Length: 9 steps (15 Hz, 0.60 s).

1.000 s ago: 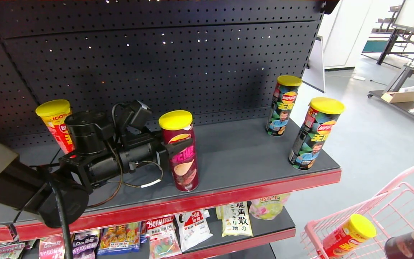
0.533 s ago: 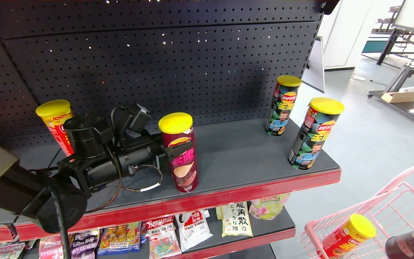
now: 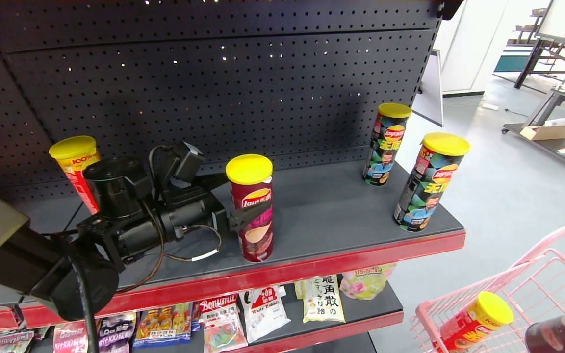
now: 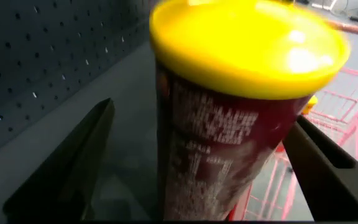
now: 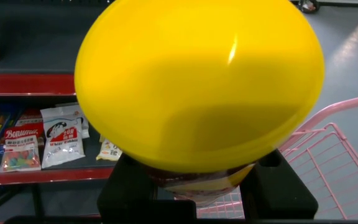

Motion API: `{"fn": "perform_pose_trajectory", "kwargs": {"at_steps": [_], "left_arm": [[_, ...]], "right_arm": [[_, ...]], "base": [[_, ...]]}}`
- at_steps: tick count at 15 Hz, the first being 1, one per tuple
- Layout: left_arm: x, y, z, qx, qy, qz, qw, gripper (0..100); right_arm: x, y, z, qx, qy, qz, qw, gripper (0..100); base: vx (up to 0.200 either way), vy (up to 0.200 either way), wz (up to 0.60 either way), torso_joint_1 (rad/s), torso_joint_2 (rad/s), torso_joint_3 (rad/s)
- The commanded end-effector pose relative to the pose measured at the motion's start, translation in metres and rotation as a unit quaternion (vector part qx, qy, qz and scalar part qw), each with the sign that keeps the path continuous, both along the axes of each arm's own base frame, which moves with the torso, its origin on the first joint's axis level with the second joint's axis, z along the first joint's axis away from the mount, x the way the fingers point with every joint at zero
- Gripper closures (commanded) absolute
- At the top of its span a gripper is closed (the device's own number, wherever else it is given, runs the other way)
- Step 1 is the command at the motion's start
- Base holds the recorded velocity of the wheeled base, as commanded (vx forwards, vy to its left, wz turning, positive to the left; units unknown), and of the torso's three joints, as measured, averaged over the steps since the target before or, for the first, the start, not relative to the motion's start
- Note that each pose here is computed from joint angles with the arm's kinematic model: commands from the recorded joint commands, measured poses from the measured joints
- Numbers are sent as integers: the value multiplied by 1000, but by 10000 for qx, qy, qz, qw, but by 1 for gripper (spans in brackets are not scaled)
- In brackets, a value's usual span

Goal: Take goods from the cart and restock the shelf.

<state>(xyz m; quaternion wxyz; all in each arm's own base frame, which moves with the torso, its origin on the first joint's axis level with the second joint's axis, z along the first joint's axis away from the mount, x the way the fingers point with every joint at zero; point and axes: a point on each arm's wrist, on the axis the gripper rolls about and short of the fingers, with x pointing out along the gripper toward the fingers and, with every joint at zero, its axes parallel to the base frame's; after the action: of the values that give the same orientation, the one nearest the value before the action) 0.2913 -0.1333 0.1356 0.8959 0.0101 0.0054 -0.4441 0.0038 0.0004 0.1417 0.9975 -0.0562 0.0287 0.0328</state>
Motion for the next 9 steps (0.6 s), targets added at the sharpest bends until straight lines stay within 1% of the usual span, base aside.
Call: {"fn": "perform_pose_trajectory", "kwargs": {"at_steps": [1,3,5,6,9], "left_arm": [[-3,2,-4,15,33,30,10000,0],[-11,7,-8,13,-24,313,9995,0],[-22,13,-6,19,-38,543,9985,0],[-30,16,-4,27,-25,612,9981,0],[-46,23,1,9,-46,620,9981,0]], "right_arm": [[0,0,0,-4,1,3,10000,100],[0,0,1,-3,-6,3,10000,100],[0,0,2,-2,-22,3,10000,100],[0,0,2,-2,-22,3,10000,100],[0,0,1,-3,-6,3,10000,100]], "base": [[0,0,0,0,0,0],[0,0,0,0,0,0],[0,0,0,0,0,0],[0,0,0,0,0,0],[0,0,0,0,0,0]]}}
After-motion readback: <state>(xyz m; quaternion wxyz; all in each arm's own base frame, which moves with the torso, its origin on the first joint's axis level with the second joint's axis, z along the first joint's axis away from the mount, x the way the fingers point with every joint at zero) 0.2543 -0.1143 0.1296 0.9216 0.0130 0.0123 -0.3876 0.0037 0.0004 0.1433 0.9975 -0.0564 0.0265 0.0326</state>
